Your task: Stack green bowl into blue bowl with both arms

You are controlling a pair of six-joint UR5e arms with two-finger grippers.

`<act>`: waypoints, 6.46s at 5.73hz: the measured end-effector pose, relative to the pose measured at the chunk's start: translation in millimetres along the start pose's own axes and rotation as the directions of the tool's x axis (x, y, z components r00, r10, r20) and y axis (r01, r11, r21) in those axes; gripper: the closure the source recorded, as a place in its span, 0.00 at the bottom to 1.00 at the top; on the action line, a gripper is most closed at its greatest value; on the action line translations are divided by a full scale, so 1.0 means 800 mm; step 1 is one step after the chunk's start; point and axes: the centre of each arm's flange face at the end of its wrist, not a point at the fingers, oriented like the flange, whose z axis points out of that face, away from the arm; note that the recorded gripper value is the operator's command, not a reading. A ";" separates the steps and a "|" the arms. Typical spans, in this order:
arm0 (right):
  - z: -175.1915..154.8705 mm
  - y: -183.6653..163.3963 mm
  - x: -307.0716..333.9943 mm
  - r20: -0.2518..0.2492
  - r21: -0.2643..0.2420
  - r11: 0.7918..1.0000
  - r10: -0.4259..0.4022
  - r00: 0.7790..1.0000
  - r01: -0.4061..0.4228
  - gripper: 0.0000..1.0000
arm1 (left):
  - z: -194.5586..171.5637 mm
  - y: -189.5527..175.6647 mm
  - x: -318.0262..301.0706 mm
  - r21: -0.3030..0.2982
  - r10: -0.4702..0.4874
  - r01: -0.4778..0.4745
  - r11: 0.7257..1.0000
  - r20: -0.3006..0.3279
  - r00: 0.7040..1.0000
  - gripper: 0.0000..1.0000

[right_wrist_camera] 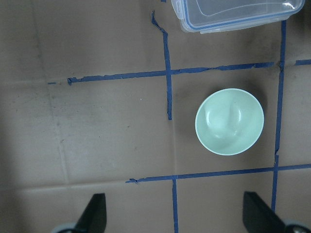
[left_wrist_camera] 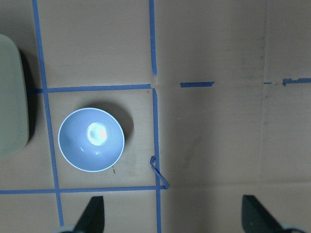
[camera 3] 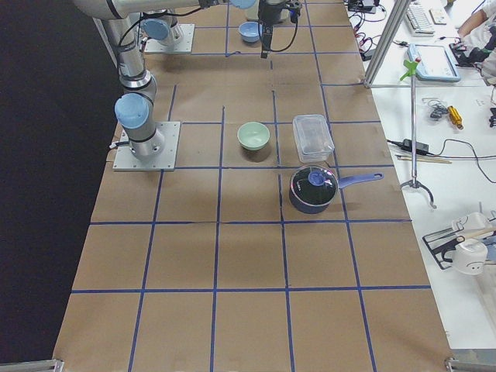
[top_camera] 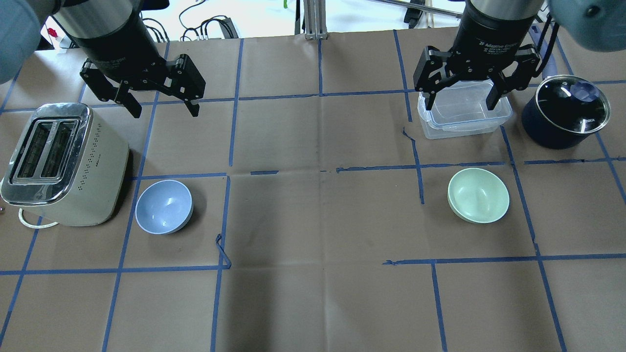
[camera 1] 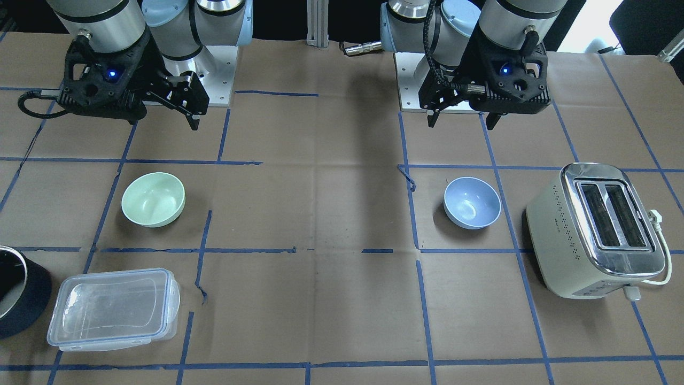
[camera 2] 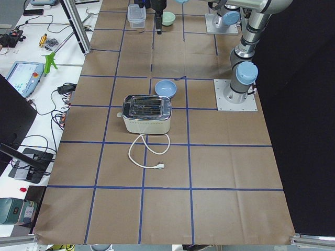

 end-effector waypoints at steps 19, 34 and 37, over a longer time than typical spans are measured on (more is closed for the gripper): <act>0.179 0.029 0.277 0.042 -0.039 0.996 -0.077 0.996 0.078 0.00 | 0.397 0.011 -0.075 -0.100 0.064 -0.056 0.993 0.078 0.995 1.00; 0.298 -0.037 0.250 0.006 0.021 0.995 -0.100 0.995 0.100 0.92 | 0.363 -0.069 0.355 0.046 0.202 -0.202 0.978 0.012 0.979 0.02; 0.118 -0.051 0.256 0.019 -0.047 0.995 -0.090 0.996 0.091 0.92 | 0.270 -0.065 0.329 0.106 0.186 -0.184 0.977 -0.010 0.982 0.02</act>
